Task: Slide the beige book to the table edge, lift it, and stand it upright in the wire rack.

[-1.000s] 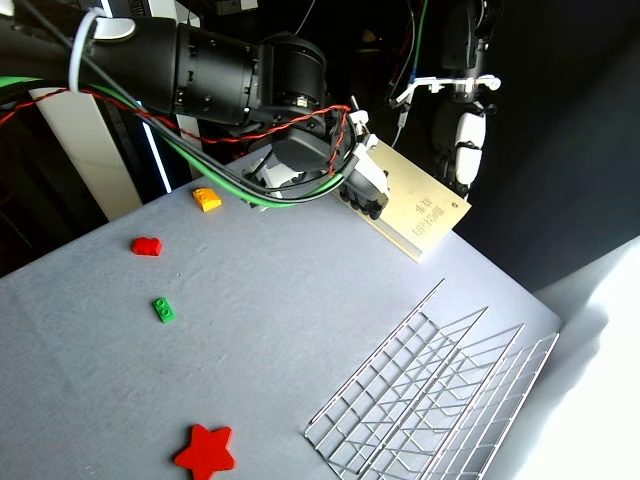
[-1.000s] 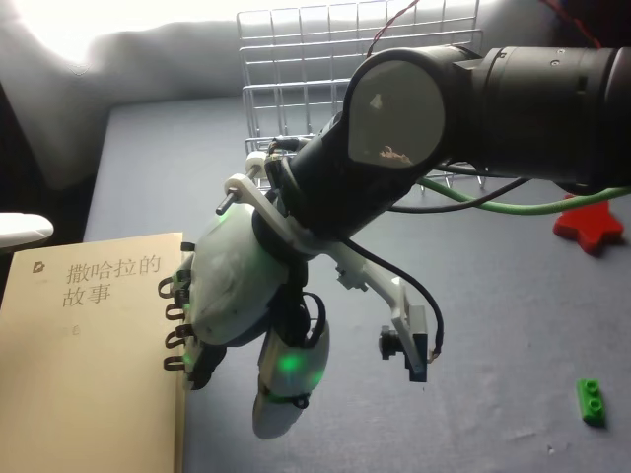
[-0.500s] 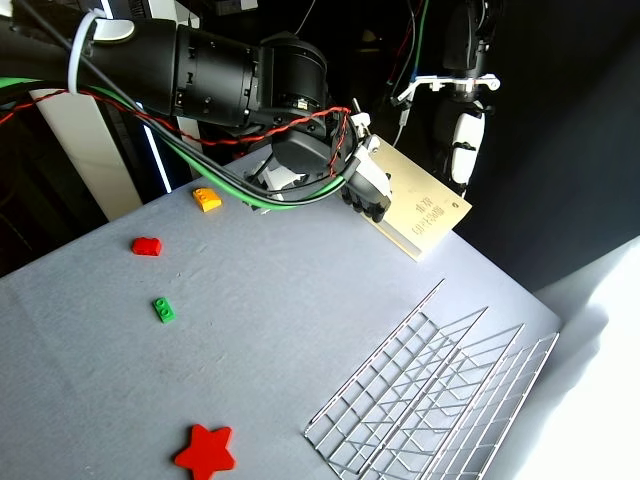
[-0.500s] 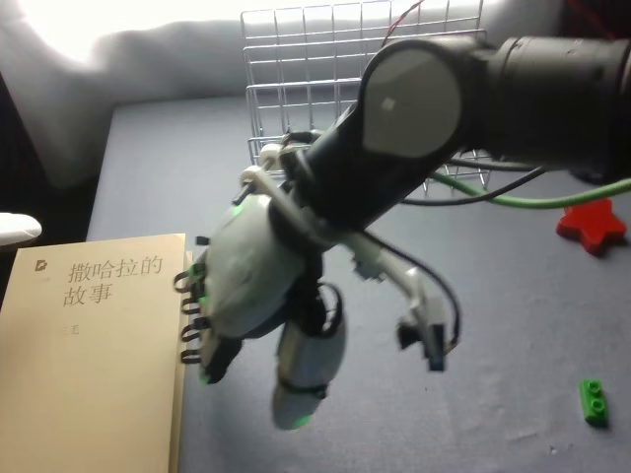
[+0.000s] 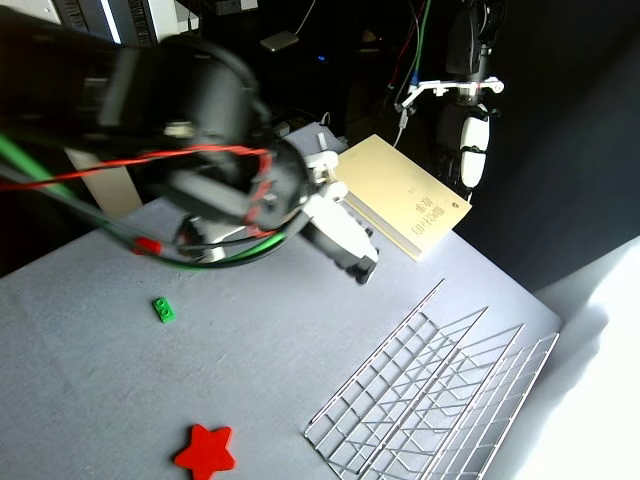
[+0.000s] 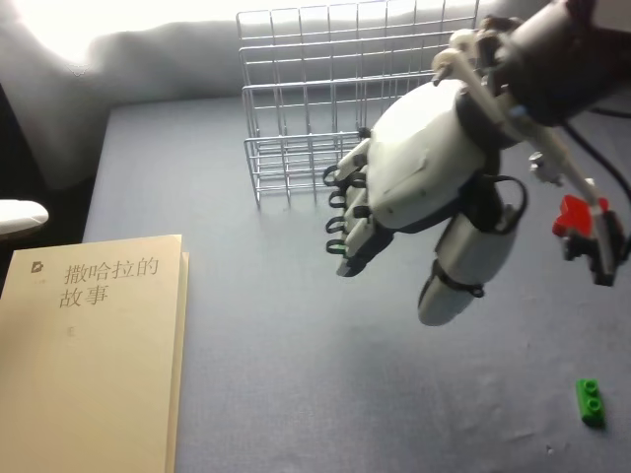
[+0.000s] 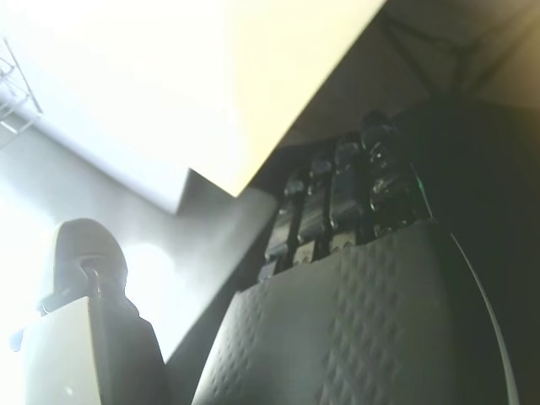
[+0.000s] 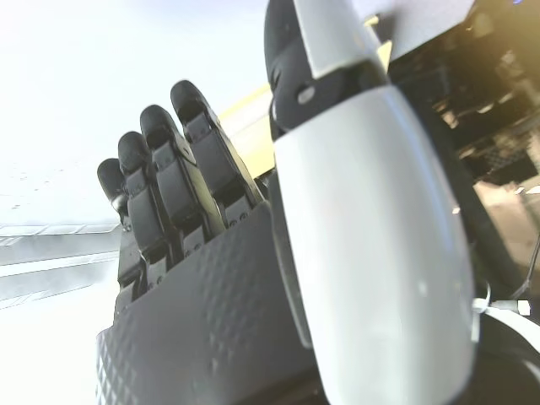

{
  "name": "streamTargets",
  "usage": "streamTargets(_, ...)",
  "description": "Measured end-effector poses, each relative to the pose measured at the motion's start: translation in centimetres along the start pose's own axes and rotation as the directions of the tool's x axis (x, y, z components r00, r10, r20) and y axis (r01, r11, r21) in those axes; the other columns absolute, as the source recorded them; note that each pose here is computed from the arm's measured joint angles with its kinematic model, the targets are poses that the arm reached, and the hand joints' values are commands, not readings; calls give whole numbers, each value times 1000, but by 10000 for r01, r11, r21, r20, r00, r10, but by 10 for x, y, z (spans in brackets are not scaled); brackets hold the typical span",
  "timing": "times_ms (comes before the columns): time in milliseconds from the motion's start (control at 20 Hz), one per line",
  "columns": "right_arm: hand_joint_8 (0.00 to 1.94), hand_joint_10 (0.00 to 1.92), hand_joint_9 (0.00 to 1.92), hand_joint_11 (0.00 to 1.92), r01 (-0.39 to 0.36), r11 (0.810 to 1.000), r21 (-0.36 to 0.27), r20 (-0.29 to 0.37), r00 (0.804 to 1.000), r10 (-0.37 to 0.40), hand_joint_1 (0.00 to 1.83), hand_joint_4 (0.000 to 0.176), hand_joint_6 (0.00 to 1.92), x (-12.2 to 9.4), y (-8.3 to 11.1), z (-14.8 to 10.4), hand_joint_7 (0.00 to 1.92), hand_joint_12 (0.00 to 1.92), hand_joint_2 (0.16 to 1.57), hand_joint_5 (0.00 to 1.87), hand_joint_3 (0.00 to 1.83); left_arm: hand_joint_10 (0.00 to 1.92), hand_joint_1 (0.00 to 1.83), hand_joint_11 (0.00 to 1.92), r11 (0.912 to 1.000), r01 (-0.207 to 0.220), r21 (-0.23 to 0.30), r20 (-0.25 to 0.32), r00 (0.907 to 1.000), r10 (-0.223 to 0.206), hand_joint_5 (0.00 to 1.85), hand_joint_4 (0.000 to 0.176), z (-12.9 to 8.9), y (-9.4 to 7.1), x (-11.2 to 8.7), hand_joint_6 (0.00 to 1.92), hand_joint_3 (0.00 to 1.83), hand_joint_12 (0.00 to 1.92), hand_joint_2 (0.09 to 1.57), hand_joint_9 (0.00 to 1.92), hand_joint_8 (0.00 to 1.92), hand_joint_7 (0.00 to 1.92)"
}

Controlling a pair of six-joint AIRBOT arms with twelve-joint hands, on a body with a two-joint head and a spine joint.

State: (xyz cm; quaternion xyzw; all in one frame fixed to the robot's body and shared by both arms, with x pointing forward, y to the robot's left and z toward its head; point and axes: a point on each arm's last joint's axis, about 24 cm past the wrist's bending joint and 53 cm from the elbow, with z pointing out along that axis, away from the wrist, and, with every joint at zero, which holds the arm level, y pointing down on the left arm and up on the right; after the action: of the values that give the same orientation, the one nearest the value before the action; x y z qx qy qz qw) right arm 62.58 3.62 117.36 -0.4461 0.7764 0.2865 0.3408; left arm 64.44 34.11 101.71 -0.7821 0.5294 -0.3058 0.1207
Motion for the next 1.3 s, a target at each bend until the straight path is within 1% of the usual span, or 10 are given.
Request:
streamTargets(150,0,1,267,0,-342,9994,-6,304,9990,342,120,0,1,1,3,-9,280,728,1164,280,0,4,543,0,9994,-320,-107,88,9994,321,27,0,6,3,-2,3,0,211,919,33,0,34)
streamTargets(400,1,0,252,0,-861,9955,403,667,9943,833,112,0,1,5,-14,-9,267,685,1158,272,0,0,554,0,9955,-692,-643,362,9968,716,40,0,17,23,-10,1,3,188,930,40,2,41)
streamTargets(500,3,3,261,0,-1266,9885,830,1308,9847,1152,111,0,2,1,-32,-16,275,699,1153,278,0,2,541,0,9963,-667,-538,373,9969,688,42,0,20,19,-10,1,1,239,928,52,2,47)
streamTargets(650,3,4,273,0,-1990,9682,1515,1947,9663,1681,151,0,4,8,-63,-32,285,720,1151,290,0,2,541,0,9953,-724,-640,499,9959,756,40,0,23,23,-15,3,3,190,934,42,2,36)
streamTargets(750,0,0,262,0,-2841,9397,1906,2348,9426,2373,145,0,0,9,-81,-43,275,711,1155,280,0,2,537,0,9947,-701,-746,429,9964,734,40,0,26,28,-12,1,2,183,939,48,1,40)
streamTargets(850,0,0,247,0,-3298,9186,2176,2516,9283,2736,142,0,0,11,-92,-50,262,694,1154,260,0,4,545,0,9947,-679,-772,375,9968,709,46,0,28,31,-9,2,0,213,929,58,3,52)
streamTargets(900,1,0,246,0,-3584,9079,2174,2534,9190,3021,140,0,0,14,-95,-53,262,701,1155,257,1,4,547,0,9946,-683,-775,373,9968,714,48,0,28,31,-9,2,0,219,927,61,3,55)
streamTargets(950,2,2,252,0,-4040,8900,2112,2696,8993,3442,152,0,2,14,-98,-57,269,724,1155,265,0,1,561,0,9948,-674,-767,392,9967,705,42,0,28,30,-10,0,2,185,936,47,1,41)
streamTargets(1100,2,1,250,0,-4540,8695,1947,2947,8725,3896,127,0,2,9,-97,-62,270,726,1153,266,0,2,556,0,9948,-674,-761,388,9968,705,43,0,28,30,-10,1,0,195,929,49,2,43)
streamTargets(1300,0,0,243,0,-4534,8739,1753,3073,8685,3890,113,0,0,1,-88,-64,261,699,1156,256,1,4,549,0,9948,-807,-622,295,9961,827,71,0,26,22,-6,6,1,216,933,63,4,59)
